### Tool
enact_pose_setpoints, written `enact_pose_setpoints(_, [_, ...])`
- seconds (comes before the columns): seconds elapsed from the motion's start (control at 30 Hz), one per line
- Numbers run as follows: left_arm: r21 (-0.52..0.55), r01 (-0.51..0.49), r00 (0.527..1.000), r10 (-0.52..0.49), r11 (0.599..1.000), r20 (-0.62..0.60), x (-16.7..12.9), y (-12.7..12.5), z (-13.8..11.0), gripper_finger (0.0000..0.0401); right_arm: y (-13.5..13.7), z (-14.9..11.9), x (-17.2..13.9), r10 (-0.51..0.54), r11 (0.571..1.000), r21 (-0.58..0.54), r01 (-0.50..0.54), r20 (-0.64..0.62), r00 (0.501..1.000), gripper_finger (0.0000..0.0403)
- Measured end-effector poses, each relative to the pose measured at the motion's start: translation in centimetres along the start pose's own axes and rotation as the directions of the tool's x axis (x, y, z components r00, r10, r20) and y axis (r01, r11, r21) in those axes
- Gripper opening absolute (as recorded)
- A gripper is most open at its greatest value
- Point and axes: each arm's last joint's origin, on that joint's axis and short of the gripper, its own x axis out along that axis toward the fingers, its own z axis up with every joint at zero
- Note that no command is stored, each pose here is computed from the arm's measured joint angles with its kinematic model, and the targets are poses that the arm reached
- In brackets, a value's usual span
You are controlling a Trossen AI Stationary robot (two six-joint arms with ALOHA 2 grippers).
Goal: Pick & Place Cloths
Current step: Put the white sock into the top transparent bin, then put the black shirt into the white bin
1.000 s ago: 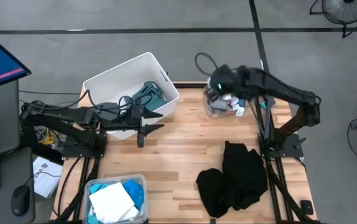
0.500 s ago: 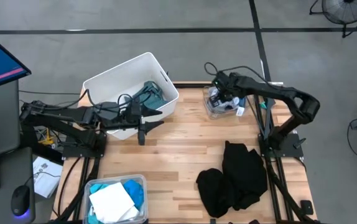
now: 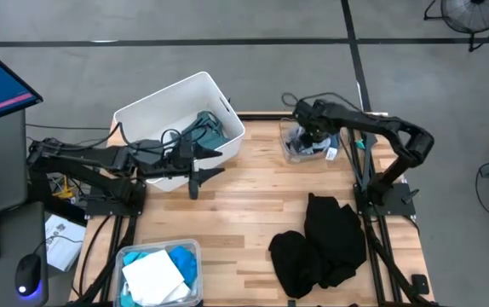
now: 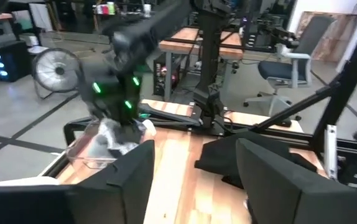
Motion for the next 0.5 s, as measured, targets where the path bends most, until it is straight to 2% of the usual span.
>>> enact_pose_setpoints(0.17, [-0.004, 0.031, 1.000, -0.031, 1.000, 0.002, -0.1, -0.1, 0.1, 0.0248, -0.5, 1.0, -5.2, 0.010, 1.000, -0.004, -0.010, 0.056, 0.998, 0.0254])
enact_pose_setpoints(0.27, [-0.003, 0.054, 0.999, -0.054, 0.999, -0.002, -0.2, -0.2, 0.1, 0.0265, -1.0, 0.8, -8.9, 0.015, 0.999, 0.039, -0.017, 0.064, 0.998, 0.0304])
enact_pose_setpoints(0.4, [0.003, 0.085, 0.996, -0.085, 0.996, -0.008, -0.4, -0.9, -0.1, 0.0273, -0.9, -1.2, -14.7, 0.052, 0.997, 0.050, -0.058, 0.106, 0.993, 0.0330])
enact_pose_setpoints(0.5, [0.014, 0.112, 0.993, -0.112, 0.994, -0.032, -0.6, -1.5, -0.3, 0.0272, -0.5, -4.5, -19.1, 0.130, 0.987, 0.074, -0.145, 0.175, 0.976, 0.0328])
